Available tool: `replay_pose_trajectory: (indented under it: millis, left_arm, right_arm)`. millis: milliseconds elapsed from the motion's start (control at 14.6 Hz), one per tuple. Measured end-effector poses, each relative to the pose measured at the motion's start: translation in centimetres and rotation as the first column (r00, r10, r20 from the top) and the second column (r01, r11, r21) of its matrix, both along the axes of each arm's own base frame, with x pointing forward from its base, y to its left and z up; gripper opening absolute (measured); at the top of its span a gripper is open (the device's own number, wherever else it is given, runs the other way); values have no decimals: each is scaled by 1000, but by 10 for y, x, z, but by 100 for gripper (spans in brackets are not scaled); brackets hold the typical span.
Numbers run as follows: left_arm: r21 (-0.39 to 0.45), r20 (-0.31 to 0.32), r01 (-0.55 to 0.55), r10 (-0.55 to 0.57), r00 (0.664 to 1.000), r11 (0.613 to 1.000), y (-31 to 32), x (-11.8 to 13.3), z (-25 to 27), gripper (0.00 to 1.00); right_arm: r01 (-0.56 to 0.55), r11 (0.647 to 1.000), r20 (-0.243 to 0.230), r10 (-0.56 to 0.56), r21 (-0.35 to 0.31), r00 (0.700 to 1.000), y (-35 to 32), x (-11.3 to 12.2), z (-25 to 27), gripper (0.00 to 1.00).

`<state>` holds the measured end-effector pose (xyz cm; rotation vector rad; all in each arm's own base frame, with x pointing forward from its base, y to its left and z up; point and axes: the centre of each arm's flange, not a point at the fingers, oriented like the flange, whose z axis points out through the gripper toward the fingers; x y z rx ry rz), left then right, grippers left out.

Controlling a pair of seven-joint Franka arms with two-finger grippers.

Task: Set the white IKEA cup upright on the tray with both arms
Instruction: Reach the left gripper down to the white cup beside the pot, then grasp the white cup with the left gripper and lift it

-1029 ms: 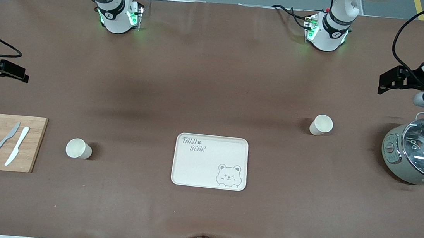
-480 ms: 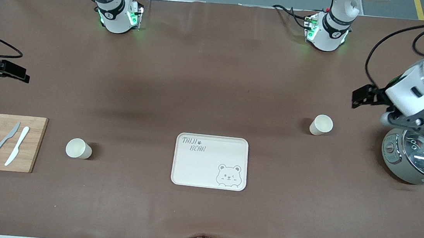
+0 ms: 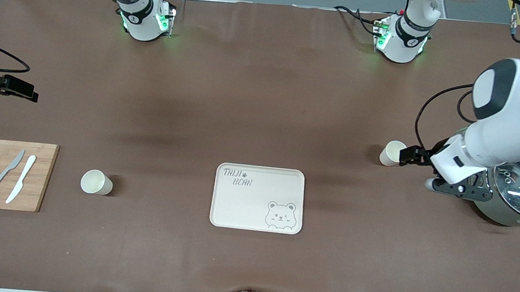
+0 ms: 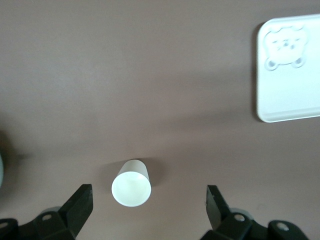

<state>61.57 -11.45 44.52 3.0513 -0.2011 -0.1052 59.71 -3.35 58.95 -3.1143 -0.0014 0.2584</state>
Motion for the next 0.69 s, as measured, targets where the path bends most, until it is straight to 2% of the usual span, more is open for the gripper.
replay_pose_trajectory:
  millis: [274, 686]
  left_arm:
    - [5, 41, 26, -26, 999, 1000, 19, -18, -41, 100]
    - [14, 106, 43, -44, 993, 999, 49, -66, -104, 100]
  right_arm:
    - [0, 1000, 0, 0, 0, 1000, 0, 0, 0, 100]
    - [0, 1000, -1, 0, 0, 1000, 0, 0, -1, 100]
